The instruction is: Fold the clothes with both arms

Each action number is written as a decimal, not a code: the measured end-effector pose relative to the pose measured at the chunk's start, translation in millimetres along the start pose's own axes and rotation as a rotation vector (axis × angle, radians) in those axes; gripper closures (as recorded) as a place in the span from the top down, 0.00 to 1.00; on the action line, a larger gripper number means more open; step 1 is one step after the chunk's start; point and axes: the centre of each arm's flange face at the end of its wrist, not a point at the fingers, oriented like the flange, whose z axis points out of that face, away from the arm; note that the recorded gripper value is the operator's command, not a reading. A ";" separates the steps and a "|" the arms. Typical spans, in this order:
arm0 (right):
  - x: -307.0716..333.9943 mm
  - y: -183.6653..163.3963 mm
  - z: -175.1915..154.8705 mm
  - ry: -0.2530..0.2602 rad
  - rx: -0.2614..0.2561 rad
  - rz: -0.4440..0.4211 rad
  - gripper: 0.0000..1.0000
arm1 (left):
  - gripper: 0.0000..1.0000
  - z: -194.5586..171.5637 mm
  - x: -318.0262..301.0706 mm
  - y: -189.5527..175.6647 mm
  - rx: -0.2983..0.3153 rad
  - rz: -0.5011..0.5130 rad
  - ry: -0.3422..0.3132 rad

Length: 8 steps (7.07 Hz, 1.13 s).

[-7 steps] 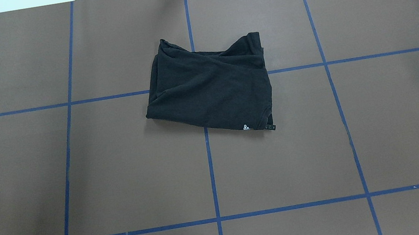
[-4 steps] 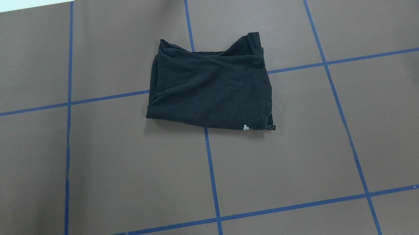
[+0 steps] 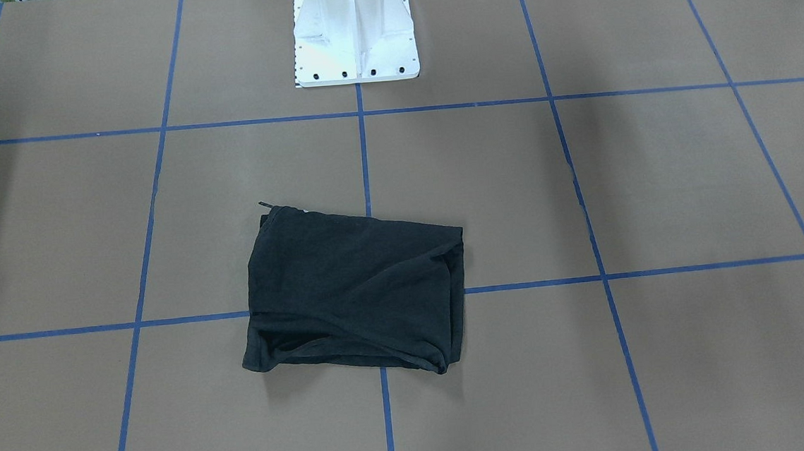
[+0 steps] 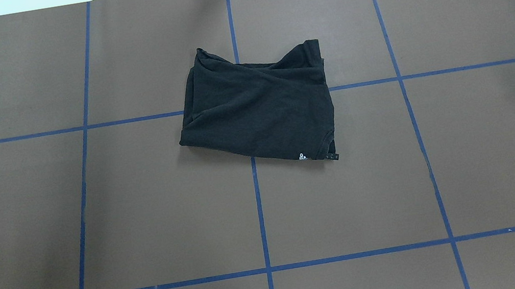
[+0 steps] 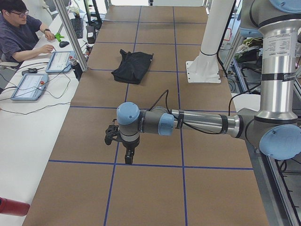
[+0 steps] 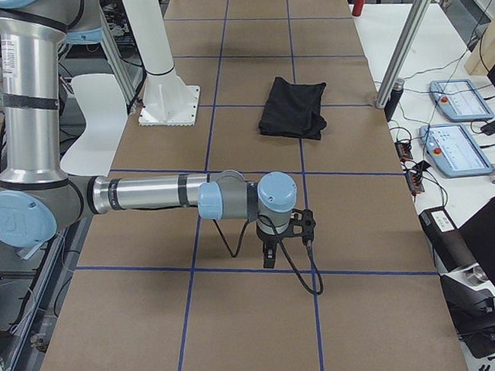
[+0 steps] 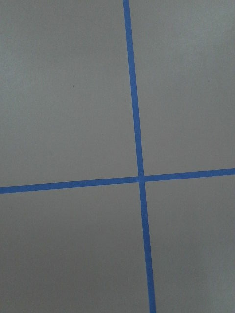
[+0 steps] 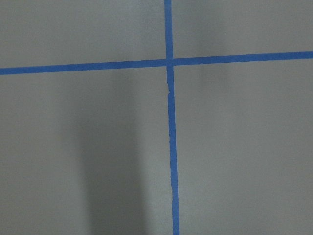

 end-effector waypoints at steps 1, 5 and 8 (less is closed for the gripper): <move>-1.4 -0.8 -0.8 -0.003 0.001 -0.002 1.00 | 1.00 0.1 -0.1 0.0 0.000 0.000 0.000; -2.1 -1.0 -1.7 -0.005 0.002 -0.002 1.00 | 1.00 -0.9 0.8 -1.4 0.002 0.002 0.000; -0.4 1.4 -0.3 -0.005 0.000 0.000 1.00 | 1.00 -1.4 1.3 -2.1 0.003 0.003 0.000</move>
